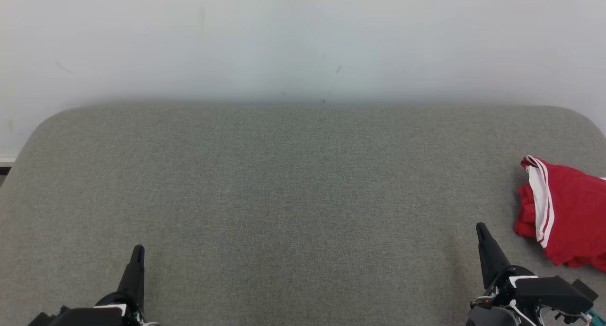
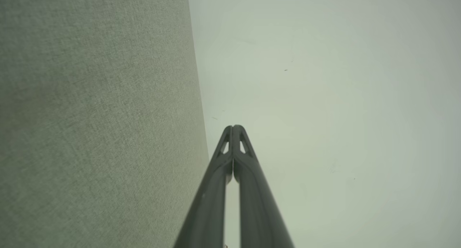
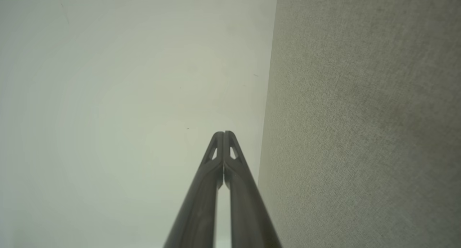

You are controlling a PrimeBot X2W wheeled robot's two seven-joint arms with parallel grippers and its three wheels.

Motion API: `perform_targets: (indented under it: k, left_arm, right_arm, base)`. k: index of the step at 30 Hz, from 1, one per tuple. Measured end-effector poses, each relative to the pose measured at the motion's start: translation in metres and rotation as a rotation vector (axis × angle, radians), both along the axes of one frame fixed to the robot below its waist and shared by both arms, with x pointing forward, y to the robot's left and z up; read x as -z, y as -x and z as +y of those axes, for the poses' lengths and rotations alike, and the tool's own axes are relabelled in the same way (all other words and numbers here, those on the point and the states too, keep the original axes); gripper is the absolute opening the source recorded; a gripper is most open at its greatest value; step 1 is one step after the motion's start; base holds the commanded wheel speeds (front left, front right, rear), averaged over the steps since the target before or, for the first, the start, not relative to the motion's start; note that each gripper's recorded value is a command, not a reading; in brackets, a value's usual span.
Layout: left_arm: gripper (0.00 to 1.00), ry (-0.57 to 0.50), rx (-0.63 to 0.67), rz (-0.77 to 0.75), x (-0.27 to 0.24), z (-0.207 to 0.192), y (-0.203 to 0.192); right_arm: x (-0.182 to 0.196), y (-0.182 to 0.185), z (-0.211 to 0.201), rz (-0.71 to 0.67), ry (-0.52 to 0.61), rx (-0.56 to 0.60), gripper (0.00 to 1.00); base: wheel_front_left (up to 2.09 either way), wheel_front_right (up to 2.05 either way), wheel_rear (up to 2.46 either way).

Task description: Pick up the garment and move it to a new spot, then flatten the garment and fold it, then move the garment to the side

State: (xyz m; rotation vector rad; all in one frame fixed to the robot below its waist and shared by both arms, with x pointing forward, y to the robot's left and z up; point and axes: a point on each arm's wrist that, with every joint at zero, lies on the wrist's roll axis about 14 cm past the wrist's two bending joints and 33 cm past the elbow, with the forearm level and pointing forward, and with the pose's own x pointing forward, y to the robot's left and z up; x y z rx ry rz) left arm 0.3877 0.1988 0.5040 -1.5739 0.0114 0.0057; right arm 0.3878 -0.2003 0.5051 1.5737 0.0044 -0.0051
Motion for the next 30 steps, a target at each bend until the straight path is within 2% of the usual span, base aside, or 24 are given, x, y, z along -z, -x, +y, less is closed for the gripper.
perform_targets:
  k: [30]
  left_arm:
    - [0.0, 0.0, 0.0, 0.0, -0.0001, 0.0001, 0.0]
  right_arm:
    - [0.0, 0.0, 0.0, 0.0, 0.0, 0.0, 0.0]
  base:
    - [0.0, 0.0, 0.0]
